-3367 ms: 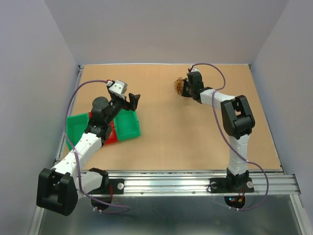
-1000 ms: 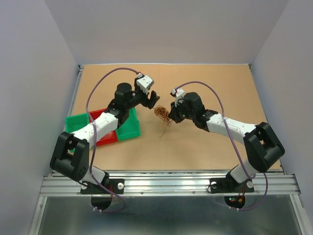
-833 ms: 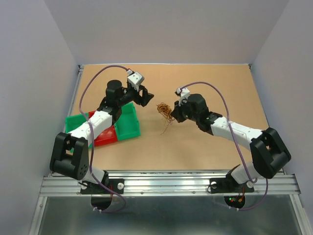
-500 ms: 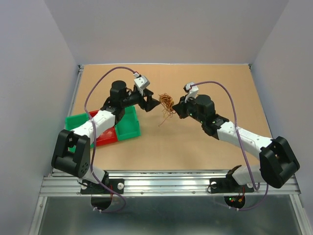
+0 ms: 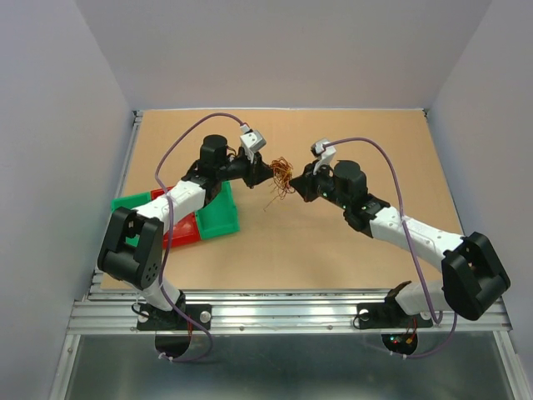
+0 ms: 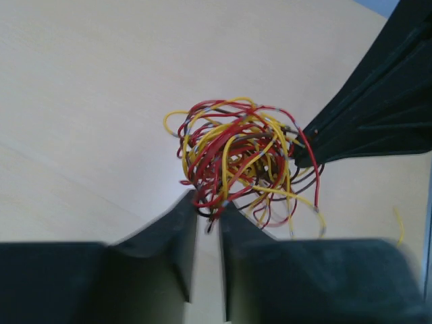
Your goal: Untangle the cables
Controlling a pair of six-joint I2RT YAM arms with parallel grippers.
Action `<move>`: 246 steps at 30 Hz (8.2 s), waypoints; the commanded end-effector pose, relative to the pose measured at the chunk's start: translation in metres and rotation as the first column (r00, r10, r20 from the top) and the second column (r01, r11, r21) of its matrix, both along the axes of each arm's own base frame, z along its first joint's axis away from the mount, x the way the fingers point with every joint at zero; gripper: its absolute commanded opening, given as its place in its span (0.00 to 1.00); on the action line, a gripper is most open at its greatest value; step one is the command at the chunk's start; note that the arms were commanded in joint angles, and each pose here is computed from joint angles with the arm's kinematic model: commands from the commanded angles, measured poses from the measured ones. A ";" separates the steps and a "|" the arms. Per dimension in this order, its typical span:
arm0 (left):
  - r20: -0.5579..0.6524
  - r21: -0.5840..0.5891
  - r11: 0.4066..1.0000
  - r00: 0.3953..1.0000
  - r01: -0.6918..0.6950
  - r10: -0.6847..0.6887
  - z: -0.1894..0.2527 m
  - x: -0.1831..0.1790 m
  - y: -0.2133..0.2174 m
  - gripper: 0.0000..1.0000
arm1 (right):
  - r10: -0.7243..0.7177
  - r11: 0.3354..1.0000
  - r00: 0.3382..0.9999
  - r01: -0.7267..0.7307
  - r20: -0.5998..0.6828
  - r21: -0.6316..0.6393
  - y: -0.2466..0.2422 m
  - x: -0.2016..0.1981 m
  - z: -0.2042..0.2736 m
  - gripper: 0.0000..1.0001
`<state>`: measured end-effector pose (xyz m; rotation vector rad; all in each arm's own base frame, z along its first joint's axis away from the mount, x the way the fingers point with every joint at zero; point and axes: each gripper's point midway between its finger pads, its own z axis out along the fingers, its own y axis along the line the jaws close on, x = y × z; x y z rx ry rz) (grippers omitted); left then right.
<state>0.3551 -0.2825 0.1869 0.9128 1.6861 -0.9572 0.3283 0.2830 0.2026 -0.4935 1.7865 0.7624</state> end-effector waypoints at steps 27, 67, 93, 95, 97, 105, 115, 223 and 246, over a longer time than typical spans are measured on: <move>0.214 -0.039 0.615 0.595 -0.787 0.775 0.058 0.094 0.124 0.00 | -0.957 0.288 0.282 0.952 0.069 0.108 -0.226 0.015 0.012 0.01; 0.306 0.064 0.991 0.947 -0.118 0.093 0.055 -0.024 -0.019 0.00 | -0.098 0.991 0.982 0.082 0.159 0.109 -0.001 0.040 0.001 0.21; 0.190 -0.180 0.660 0.633 -0.729 0.751 0.099 0.064 0.125 0.00 | -0.996 0.079 0.085 0.985 -0.038 0.156 -0.289 0.025 -0.023 0.14; 0.192 -0.157 0.764 0.740 -0.626 0.645 0.091 0.058 0.099 0.00 | -0.984 0.171 0.175 0.975 -0.021 0.143 -0.278 0.029 -0.020 0.15; 0.211 -0.121 0.823 0.796 -0.555 0.568 0.083 0.054 0.080 0.00 | -0.974 0.222 0.226 0.964 -0.015 0.148 -0.271 0.031 -0.017 0.26; 0.252 -0.067 0.897 0.862 -0.437 0.439 0.074 0.039 0.048 0.00 | -0.828 0.559 0.558 0.814 0.055 0.159 -0.217 0.039 -0.003 0.72; 0.283 -0.009 0.979 0.939 -0.202 0.196 0.065 -0.001 0.006 0.00 | -0.116 0.984 0.967 0.081 0.229 0.157 -0.077 0.010 0.014 0.77; 0.384 -0.075 0.956 0.876 -0.284 0.290 0.071 -0.004 -0.058 0.40 | 0.076 0.925 0.933 -0.197 0.351 0.324 -0.040 -0.064 0.091 0.01; 0.316 0.121 0.875 0.854 -0.469 0.413 -0.012 0.065 -0.039 0.18 | -0.039 0.877 0.778 -0.274 0.627 0.394 -0.068 -0.106 0.270 0.00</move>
